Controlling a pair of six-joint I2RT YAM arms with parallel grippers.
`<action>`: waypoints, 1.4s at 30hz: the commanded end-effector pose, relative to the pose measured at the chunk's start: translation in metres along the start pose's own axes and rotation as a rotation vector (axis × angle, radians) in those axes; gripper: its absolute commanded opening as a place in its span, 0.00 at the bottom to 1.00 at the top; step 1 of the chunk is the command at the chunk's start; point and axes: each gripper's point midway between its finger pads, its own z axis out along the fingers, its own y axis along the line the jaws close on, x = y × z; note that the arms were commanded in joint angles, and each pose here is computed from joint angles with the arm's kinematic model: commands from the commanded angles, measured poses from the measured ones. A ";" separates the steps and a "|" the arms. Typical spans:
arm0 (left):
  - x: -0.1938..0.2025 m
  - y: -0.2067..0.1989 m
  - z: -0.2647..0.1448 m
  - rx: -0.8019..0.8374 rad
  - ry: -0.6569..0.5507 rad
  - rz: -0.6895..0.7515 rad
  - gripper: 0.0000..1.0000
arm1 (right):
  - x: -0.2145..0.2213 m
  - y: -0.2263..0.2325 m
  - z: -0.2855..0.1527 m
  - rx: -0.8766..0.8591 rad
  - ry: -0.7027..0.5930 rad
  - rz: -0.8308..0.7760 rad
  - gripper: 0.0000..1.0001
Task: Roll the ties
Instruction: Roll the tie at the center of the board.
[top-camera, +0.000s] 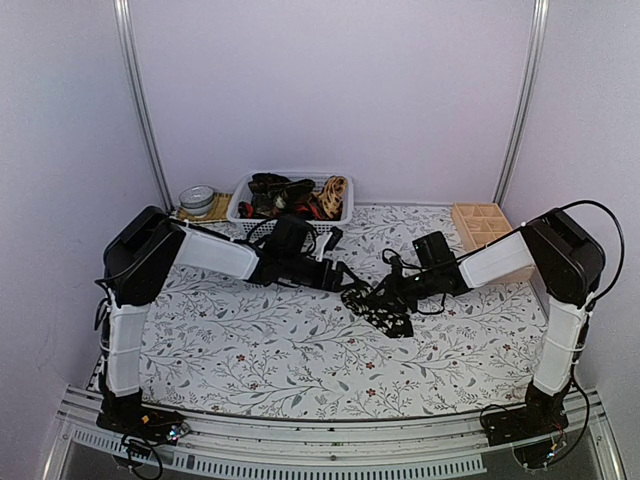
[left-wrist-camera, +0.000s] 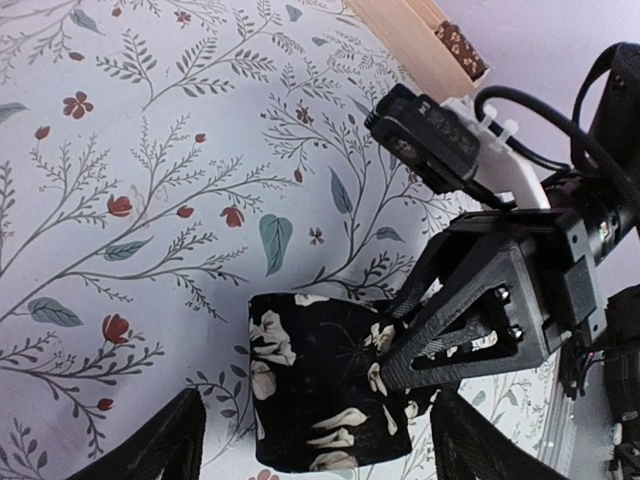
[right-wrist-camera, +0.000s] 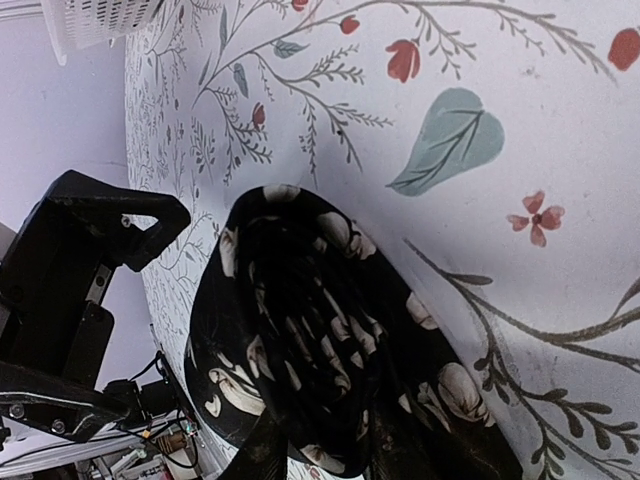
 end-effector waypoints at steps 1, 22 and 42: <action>0.014 0.004 0.005 0.087 0.035 -0.076 0.78 | 0.009 -0.029 0.016 0.071 0.027 0.031 0.26; 0.004 -0.003 -0.044 0.009 0.107 0.879 0.99 | 0.008 -0.034 0.019 0.089 0.031 0.022 0.26; 0.043 0.011 0.010 -0.013 0.236 1.045 0.76 | 0.008 -0.035 0.020 0.092 0.035 0.027 0.26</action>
